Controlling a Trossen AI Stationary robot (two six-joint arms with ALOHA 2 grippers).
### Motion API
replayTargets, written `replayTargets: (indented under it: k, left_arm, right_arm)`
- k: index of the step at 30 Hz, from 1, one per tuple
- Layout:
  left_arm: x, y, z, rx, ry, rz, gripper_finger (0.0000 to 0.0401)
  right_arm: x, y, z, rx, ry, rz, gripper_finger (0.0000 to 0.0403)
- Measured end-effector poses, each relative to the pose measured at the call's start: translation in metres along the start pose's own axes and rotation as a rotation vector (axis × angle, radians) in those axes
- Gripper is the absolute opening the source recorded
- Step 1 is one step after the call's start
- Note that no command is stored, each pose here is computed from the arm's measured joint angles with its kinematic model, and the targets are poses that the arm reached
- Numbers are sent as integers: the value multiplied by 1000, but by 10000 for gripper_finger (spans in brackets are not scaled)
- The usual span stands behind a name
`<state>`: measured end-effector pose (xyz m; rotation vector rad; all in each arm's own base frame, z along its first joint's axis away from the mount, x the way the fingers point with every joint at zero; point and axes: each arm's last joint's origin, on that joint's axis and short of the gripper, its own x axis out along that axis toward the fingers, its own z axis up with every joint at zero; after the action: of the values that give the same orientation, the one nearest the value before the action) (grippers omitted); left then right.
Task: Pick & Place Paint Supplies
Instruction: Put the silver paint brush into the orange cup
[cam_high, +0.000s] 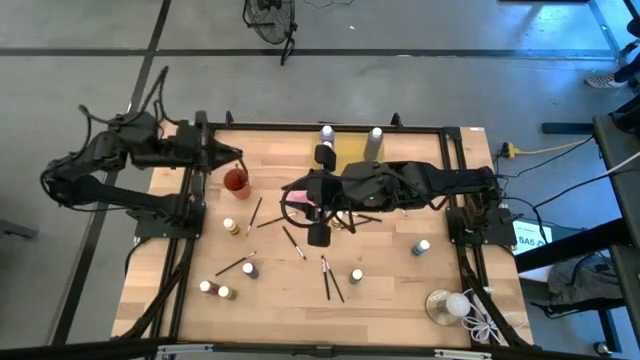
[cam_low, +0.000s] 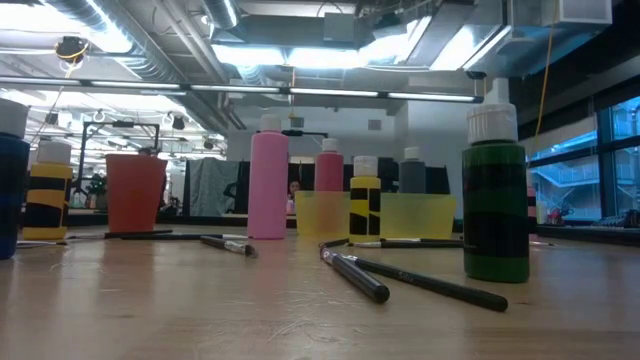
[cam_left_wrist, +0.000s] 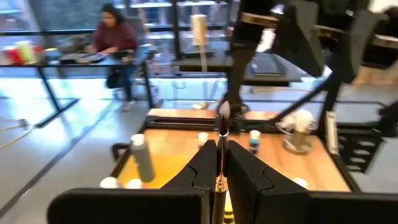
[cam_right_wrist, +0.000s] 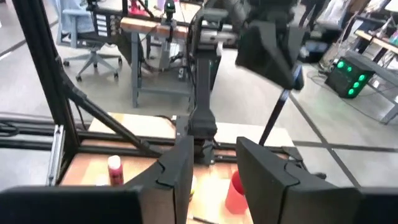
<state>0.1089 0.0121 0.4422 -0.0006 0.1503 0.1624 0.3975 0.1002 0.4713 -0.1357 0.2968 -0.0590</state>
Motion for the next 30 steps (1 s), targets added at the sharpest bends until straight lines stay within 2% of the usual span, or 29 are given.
replayTargets:
  k: [5,11,16,24,30]
  left_arm:
    - [-9,3,-13,-31,-52,69,18]
    - [-8,5,-67,-110,-117,138,18]
    - [-20,10,-103,-164,-157,315,18]
    - [-28,17,-139,-244,-142,536,18]
    - [-19,16,-157,-274,-83,557,18]
  right_arm:
    - [-1,4,-6,-5,58,57,125]
    - [-4,11,-12,-10,124,84,125]
    - [-5,12,-13,-13,132,86,125]
    - [-3,-4,-14,-24,150,71,125]
    - [-4,-22,-10,3,128,80,125]
